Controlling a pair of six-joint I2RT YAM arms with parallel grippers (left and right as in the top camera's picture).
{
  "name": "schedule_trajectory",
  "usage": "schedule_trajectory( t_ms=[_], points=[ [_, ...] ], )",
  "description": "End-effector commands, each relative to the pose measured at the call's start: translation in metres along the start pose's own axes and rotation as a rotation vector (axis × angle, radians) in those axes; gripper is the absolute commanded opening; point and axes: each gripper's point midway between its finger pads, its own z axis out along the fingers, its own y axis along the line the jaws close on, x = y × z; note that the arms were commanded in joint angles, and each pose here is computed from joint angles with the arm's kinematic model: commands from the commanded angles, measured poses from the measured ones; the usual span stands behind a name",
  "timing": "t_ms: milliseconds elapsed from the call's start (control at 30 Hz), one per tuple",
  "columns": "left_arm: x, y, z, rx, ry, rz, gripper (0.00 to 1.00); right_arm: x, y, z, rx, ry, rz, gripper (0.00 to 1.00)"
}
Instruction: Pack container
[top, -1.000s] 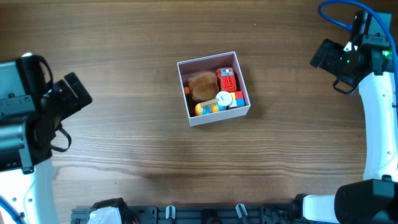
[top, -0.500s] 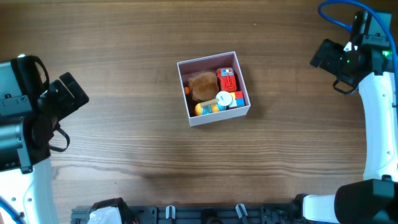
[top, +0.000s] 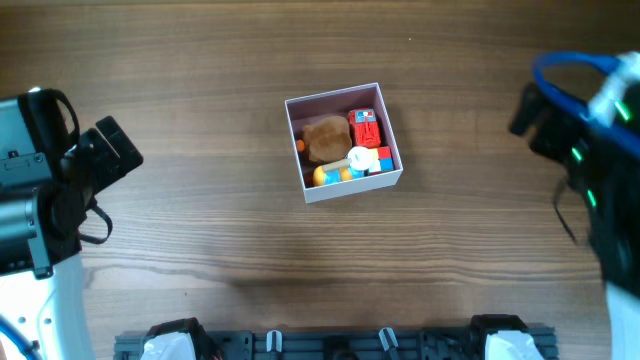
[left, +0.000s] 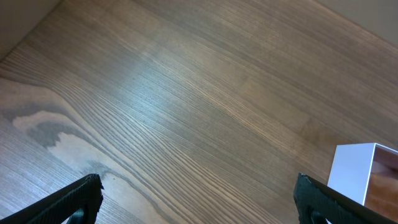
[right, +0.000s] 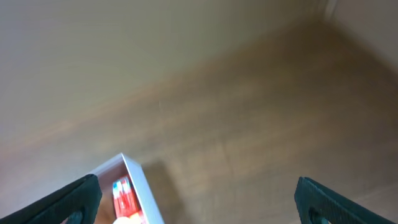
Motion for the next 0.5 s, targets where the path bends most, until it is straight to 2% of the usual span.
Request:
schedule_trajectory(
  t_ms=[0,167,333,467],
  points=[
    [-0.001,0.001,-0.001,0.005,-0.002,-0.02,1.0,0.014,-0.006,-0.016,-0.03,-0.08,-0.109,1.0],
    [-0.001,0.001,-0.001,0.005,-0.002,-0.02,1.0,0.066,0.002,-0.016,-0.19,-0.148,-0.25,1.0],
    [-0.001,0.001,-0.001,0.005,-0.002,-0.02,1.0,0.13,-0.016,0.005,-0.196,-0.147,-0.244,1.0],
    [-0.001,0.001,-0.001,0.005,-0.002,-0.02,1.0,0.167,-0.027,0.022,-0.203,-0.14,-0.238,1.0]
  ],
)
